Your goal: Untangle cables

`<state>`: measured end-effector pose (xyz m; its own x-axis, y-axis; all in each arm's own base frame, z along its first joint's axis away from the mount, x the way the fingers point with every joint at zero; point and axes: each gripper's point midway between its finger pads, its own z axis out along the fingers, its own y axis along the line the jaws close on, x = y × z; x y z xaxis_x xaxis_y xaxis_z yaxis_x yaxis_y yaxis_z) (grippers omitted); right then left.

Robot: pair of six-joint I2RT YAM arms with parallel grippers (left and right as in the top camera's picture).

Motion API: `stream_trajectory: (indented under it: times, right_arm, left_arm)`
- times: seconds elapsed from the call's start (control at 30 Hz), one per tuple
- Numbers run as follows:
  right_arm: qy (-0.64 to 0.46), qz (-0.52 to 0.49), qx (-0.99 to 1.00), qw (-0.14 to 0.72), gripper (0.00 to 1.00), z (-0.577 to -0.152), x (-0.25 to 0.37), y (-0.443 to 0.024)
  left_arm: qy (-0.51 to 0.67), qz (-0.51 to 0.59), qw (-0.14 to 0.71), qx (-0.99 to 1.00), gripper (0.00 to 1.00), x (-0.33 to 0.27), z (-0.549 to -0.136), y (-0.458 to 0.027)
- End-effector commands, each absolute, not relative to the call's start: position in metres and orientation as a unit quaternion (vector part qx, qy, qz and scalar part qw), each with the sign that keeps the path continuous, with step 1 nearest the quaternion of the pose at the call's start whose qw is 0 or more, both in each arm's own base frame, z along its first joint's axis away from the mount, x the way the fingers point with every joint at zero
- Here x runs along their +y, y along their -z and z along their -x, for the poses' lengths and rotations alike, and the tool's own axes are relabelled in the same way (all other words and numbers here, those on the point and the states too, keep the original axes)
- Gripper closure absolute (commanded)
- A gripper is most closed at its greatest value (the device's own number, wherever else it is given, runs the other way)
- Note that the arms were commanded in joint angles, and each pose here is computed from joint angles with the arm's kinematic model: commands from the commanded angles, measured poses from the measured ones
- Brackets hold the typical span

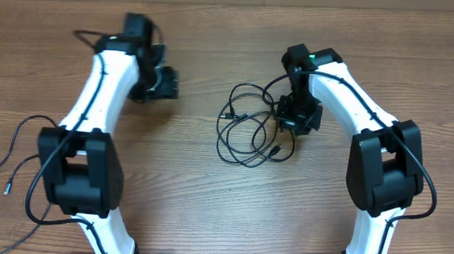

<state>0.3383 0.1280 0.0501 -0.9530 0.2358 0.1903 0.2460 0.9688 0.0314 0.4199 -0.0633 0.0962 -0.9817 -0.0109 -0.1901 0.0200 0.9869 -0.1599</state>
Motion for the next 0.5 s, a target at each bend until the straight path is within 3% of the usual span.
stream_trajectory:
  times: [0.0,0.1,0.2,0.47]
  right_arm:
    - [0.041,0.170,-0.981,0.090,0.41,-0.344,0.102,-0.061]
    - [0.044,0.195,-0.975,0.093,0.30,-0.345,0.079,-0.068]
    - [0.050,0.218,-0.971,0.080,0.26,-0.348,0.059,-0.079]
    - [0.064,0.258,-0.963,0.041,0.26,-0.346,0.020,-0.115]
  left_arm:
    - [0.095,-0.058,0.127,0.986,0.12,-0.101,-0.429,-0.120]
    - [0.125,-0.095,0.135,0.978,0.11,-0.139,-0.427,-0.126]
    - [0.143,-0.125,0.133,0.973,0.15,-0.170,-0.420,-0.125]
    - [0.086,-0.171,0.145,0.971,0.19,-0.202,-0.415,-0.109]
